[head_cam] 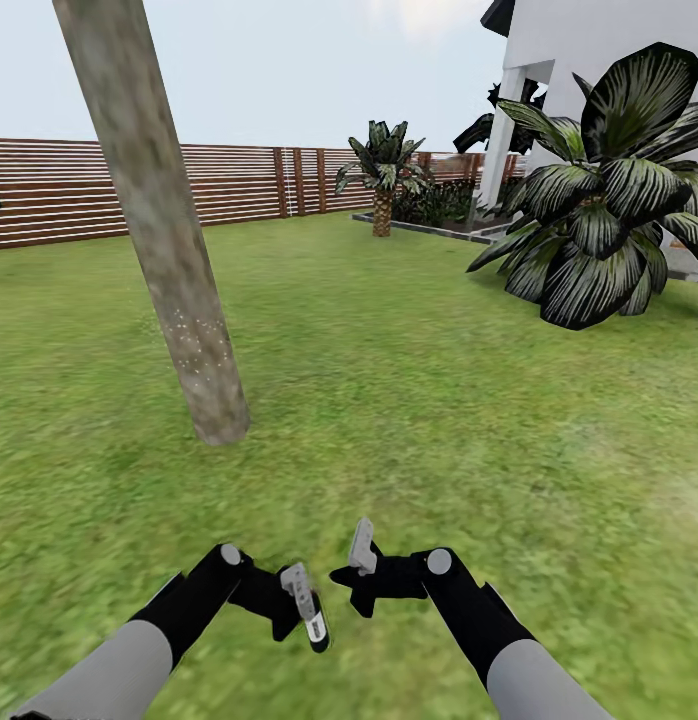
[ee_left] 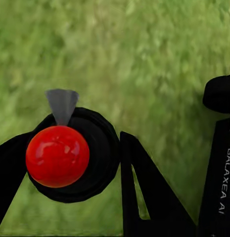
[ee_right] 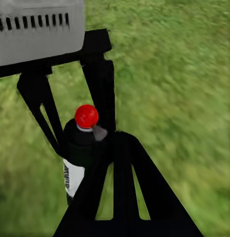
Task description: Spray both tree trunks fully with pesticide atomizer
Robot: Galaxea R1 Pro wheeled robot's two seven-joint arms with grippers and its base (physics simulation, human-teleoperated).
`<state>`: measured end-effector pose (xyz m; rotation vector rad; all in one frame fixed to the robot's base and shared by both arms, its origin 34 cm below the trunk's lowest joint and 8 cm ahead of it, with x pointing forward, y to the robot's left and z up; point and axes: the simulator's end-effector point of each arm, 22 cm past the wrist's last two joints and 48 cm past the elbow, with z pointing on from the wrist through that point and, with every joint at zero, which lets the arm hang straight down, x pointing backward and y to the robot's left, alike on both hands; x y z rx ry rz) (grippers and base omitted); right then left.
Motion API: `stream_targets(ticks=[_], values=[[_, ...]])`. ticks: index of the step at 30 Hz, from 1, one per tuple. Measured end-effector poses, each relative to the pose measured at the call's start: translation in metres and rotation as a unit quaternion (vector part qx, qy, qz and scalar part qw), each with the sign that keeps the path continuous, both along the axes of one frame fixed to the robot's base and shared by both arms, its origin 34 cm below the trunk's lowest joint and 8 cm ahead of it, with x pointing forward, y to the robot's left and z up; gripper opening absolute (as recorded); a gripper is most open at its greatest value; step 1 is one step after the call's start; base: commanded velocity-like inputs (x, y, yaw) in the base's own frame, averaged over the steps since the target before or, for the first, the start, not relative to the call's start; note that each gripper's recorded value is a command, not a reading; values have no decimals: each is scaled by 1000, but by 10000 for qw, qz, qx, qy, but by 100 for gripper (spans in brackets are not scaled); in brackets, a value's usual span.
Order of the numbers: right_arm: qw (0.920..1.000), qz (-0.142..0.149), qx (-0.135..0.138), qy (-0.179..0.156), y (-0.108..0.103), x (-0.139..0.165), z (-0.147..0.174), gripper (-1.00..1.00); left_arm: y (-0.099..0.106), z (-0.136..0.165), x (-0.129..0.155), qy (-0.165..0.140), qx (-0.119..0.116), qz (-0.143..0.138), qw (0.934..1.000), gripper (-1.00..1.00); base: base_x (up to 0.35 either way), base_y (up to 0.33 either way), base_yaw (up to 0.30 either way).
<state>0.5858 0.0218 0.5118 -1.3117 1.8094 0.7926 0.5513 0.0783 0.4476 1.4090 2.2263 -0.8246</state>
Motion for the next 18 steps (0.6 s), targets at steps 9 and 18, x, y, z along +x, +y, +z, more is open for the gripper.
stream_targets(ticks=[9, 18], values=[[10000, 8, -9, 11, 0, -1, -1, -100, 102, -24, -3, -11, 582, 188, 9981, -100, 0, 0, 0], [9999, -38, -84, 41, -8, -1, -7, 100, 194, -42, -15, 26, 1318, 320, 9908, -100, 0, 0, 0]])
